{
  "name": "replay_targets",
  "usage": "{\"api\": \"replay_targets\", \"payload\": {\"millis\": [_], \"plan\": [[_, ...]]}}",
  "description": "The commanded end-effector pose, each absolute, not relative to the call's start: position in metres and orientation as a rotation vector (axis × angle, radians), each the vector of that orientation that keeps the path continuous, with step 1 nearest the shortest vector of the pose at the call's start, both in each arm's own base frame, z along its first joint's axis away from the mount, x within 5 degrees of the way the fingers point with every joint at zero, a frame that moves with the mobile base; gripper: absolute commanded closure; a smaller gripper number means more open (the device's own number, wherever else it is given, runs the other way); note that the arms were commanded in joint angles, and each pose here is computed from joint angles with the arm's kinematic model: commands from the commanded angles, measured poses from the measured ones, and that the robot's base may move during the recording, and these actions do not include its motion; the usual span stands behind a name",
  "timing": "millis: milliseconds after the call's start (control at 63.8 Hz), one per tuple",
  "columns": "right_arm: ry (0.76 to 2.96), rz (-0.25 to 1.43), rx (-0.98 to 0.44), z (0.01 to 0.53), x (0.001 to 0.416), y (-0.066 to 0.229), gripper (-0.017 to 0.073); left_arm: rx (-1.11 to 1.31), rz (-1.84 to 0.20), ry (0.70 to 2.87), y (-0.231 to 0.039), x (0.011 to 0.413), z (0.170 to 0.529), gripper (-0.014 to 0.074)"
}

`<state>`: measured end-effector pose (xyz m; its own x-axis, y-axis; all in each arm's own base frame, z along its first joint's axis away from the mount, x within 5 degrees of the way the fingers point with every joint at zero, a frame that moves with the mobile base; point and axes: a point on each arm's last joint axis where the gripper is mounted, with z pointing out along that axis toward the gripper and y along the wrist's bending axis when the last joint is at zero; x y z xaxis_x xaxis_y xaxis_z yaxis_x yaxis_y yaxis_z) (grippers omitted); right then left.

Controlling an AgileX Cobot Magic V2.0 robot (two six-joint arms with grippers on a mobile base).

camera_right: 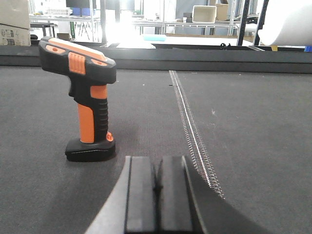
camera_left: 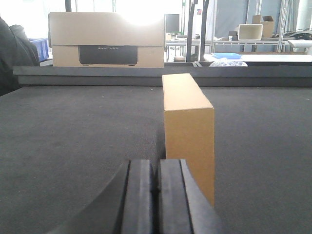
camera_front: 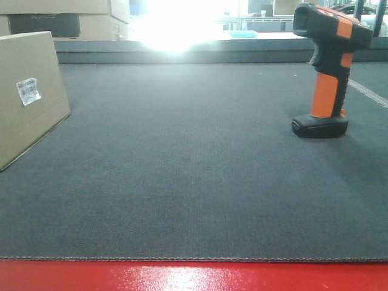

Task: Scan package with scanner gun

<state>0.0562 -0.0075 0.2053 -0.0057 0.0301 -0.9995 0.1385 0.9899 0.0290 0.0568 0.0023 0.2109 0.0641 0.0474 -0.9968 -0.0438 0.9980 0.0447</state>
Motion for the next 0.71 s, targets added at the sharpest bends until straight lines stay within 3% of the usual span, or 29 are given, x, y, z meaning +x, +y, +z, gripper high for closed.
{"api": "replay_targets", "payload": {"millis": [0,690], "plan": [[1.567,-0.090,0.132,0.2052,0.0560,-0.0077,0.0713,0.004,0.059,1.474,0.0019,0.0560,0.2141,0.0704],[1.567,-0.090,0.132,0.2052,0.0560,-0.0077,0.0713,0.004,0.059,1.474,0.0019,0.0560,0.2141,0.0704]]}}
